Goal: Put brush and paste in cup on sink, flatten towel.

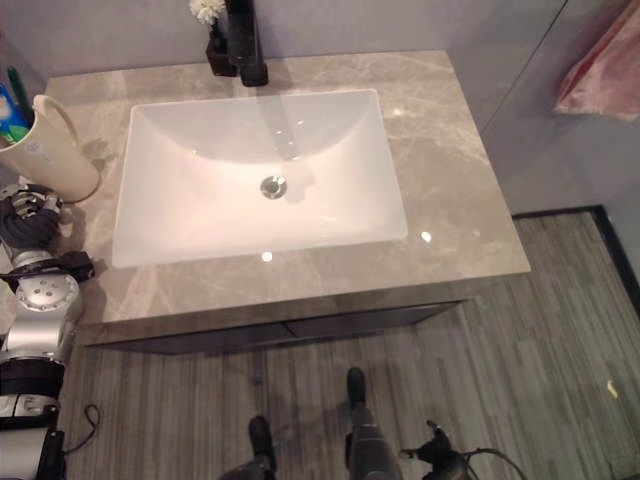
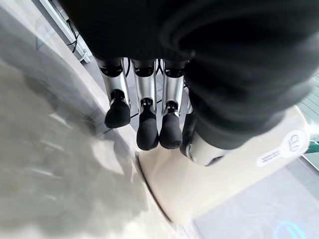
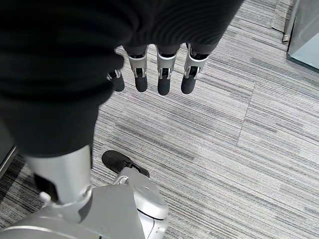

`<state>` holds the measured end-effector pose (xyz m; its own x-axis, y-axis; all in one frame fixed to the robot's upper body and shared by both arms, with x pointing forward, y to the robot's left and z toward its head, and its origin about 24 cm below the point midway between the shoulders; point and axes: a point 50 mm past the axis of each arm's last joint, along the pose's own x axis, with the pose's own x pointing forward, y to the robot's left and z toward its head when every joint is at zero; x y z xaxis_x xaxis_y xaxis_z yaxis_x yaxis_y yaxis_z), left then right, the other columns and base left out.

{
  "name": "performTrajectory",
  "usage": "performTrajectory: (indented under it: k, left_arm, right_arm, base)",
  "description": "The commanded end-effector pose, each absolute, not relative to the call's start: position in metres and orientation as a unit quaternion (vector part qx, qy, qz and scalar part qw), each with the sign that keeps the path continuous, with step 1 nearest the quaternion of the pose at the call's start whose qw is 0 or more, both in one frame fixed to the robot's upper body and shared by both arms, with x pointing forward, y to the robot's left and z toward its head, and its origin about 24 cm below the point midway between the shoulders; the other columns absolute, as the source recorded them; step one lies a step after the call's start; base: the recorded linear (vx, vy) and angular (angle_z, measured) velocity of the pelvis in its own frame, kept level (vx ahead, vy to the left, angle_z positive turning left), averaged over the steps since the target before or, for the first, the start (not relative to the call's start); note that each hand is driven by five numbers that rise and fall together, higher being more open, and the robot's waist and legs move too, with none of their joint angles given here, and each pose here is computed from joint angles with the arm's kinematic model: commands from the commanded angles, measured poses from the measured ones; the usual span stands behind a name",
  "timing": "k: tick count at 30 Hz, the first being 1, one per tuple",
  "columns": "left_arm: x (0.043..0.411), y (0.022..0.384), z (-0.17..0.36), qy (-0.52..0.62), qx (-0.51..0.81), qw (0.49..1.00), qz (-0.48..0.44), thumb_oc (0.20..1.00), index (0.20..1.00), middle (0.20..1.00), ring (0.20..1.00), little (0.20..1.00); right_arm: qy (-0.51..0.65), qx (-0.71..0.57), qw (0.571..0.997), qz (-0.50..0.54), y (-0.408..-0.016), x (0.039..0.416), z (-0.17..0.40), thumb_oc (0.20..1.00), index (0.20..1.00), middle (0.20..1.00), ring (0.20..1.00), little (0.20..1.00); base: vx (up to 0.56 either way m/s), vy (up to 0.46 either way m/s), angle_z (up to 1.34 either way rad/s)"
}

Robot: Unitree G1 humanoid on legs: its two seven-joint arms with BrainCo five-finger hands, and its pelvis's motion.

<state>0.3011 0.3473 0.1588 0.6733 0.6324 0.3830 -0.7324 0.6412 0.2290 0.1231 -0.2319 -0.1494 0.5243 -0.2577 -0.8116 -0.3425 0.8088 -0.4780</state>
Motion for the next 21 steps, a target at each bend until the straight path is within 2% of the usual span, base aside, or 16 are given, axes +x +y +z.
performTrajectory:
  k: [1, 14, 21]
  left_arm:
    - [0.301, 0.363, 0.159, -0.121, 0.188, 0.883, 0.413, 0.2, 0.2, 0.2, 0.2, 0.2]
    - [0.311, 0.365, 0.179, -0.134, 0.19, 0.878, 0.419, 0.2, 0.2, 0.2, 0.2, 0.2]
    - [0.31, 0.301, 0.146, -0.164, 0.159, 0.918, 0.323, 0.2, 0.2, 0.2, 0.2, 0.2]
  right_arm:
    - [0.479, -0.319, 0.818, 0.022, -0.235, 0.125, -0.148, 1.0, 1.0, 1.0, 1.0, 1.0]
    - [0.471, -0.323, 0.82, 0.031, -0.233, 0.129, -0.146, 1.0, 1.0, 1.0, 1.0, 1.0]
    - [0.481, -0.32, 0.816, 0.038, -0.228, 0.127, -0.149, 1.0, 1.0, 1.0, 1.0, 1.0]
  base:
    - [0.0, 0.0, 0.0]
    - [0.0, -0.001, 0.0]
    - [0.07, -0.042, 0.14]
